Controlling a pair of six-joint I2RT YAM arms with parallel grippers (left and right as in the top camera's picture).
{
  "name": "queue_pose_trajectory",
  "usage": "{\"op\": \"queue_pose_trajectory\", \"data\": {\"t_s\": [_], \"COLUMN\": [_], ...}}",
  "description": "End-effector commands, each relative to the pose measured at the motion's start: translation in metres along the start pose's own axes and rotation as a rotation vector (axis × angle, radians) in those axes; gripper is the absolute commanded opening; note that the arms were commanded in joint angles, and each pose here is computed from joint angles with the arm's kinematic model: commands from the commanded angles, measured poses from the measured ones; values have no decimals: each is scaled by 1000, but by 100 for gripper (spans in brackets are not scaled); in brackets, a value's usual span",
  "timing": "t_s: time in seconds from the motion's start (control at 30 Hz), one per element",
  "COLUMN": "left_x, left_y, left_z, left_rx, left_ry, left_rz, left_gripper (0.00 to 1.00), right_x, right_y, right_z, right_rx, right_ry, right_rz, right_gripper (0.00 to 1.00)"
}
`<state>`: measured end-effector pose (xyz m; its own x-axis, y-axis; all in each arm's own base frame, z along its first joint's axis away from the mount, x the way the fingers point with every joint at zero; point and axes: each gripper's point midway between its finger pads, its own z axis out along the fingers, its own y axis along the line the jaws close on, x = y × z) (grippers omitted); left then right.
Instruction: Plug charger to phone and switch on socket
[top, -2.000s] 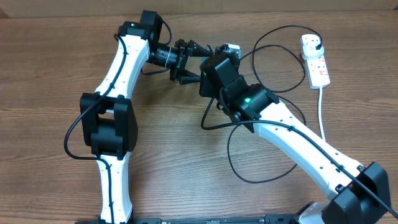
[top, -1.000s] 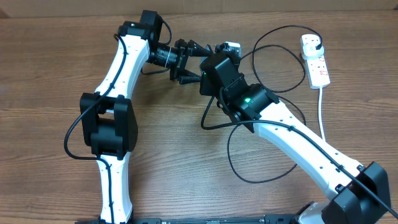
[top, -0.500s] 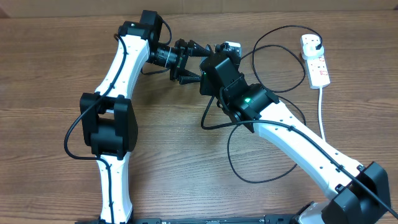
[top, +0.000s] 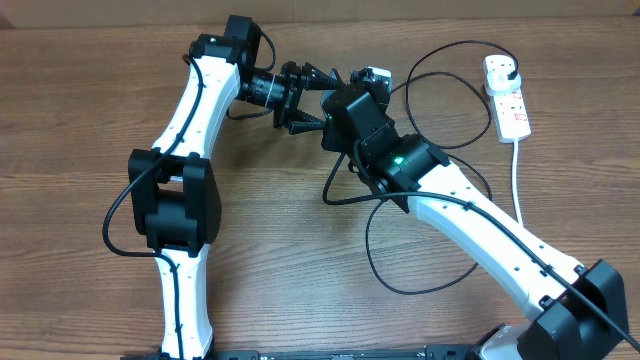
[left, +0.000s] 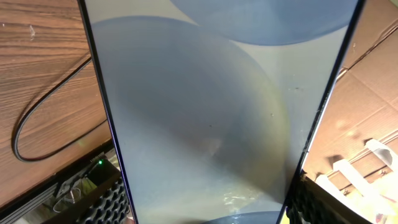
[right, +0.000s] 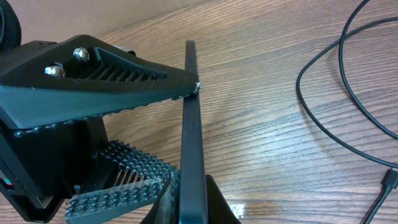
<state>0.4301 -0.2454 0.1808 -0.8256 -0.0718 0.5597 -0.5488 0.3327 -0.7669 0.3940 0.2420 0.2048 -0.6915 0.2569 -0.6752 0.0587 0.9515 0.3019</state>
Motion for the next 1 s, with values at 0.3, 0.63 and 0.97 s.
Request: {"op": "queue_pose_trajectory", "data": {"t_s": [0.3, 0.63, 0.97], "left_x": [-26, -51, 30], "left_y": [-22, -31, -24], "left_z": [-12, -87, -133], "left_rx": [33, 128, -70], "left_ry": [-94, -218, -304], "left_rz": [236, 444, 750], "left_gripper": [89, 99, 100], "right_x": [-13, -53, -92], "right_y": [4, -11, 4], "right_z": [-4, -15, -39], "right_rx": [5, 49, -159], "right_ry": [-45, -103, -16], "right_rz": [-18, 24, 131], "right_gripper": [4, 4, 4]}}
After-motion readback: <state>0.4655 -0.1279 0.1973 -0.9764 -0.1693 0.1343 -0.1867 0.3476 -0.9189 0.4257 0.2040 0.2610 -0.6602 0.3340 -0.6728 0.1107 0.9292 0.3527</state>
